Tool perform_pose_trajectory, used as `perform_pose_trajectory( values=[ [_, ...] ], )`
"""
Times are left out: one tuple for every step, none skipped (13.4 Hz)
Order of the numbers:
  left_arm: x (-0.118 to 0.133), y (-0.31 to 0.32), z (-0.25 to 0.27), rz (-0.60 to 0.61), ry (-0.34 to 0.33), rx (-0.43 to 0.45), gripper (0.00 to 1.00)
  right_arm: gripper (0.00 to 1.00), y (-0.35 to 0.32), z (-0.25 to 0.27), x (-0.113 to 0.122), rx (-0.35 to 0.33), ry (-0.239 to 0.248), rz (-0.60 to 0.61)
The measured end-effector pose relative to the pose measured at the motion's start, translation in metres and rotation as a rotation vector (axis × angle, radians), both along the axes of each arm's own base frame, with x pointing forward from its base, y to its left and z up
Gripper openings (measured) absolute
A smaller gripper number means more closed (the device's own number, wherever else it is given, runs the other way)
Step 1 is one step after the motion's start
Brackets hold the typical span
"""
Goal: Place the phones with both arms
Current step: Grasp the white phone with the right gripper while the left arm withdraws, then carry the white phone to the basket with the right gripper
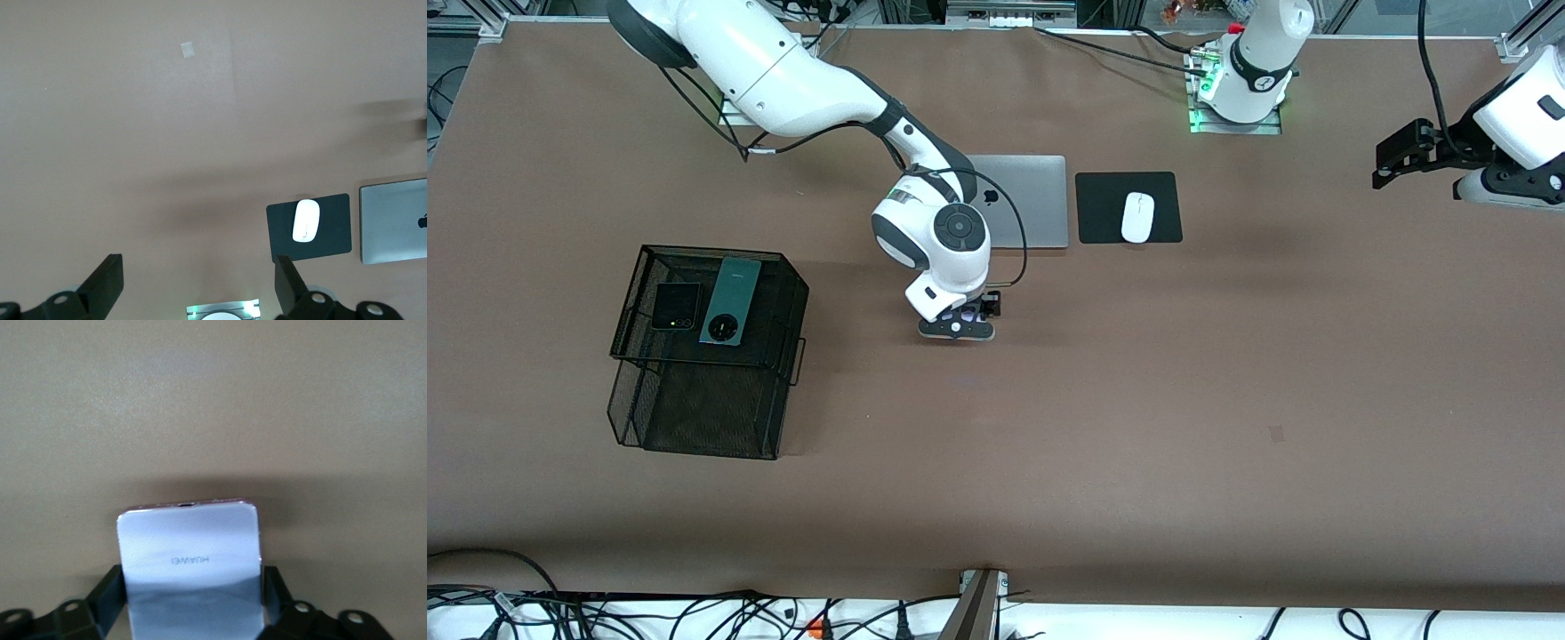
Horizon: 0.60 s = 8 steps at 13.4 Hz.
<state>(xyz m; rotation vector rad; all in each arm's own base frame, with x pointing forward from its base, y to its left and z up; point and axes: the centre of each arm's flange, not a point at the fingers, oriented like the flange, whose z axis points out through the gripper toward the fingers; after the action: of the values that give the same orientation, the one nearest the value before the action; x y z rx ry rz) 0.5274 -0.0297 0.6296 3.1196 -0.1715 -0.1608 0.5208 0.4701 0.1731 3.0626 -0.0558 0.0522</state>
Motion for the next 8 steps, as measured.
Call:
perform_pose_trajectory(
  values=[
    [-0.001,0.000,0.001,0.000,-0.001,0.000,1.00,0.88,0.000,-0.001,-0.001,-0.001,0.002,0.006],
    [-0.002,0.000,0.001,0.001,-0.002,0.000,1.00,0.84,0.001,0.000,-0.002,-0.001,0.002,0.011],
    [-0.002,0.001,0.002,0.003,-0.002,0.000,1.00,0.84,0.001,-0.001,-0.002,-0.001,0.002,0.012],
    [-0.003,0.003,0.001,0.006,-0.001,0.000,1.00,0.84,0.001,-0.001,-0.002,-0.001,0.002,0.012],
    [-0.003,0.005,0.000,0.010,0.002,0.000,1.00,0.84,0.001,0.000,-0.001,-0.001,0.002,0.012],
    [-0.002,0.008,-0.001,0.016,0.004,0.000,1.00,0.84,0.001,0.000,-0.001,0.000,0.000,0.012],
    [-0.002,0.012,-0.002,0.022,0.005,0.000,1.00,0.84,0.001,0.005,0.002,0.000,-0.008,0.014],
    [-0.003,0.015,-0.002,0.029,0.006,0.000,1.00,0.84,-0.001,0.016,0.008,-0.005,-0.024,0.015]
  ],
)
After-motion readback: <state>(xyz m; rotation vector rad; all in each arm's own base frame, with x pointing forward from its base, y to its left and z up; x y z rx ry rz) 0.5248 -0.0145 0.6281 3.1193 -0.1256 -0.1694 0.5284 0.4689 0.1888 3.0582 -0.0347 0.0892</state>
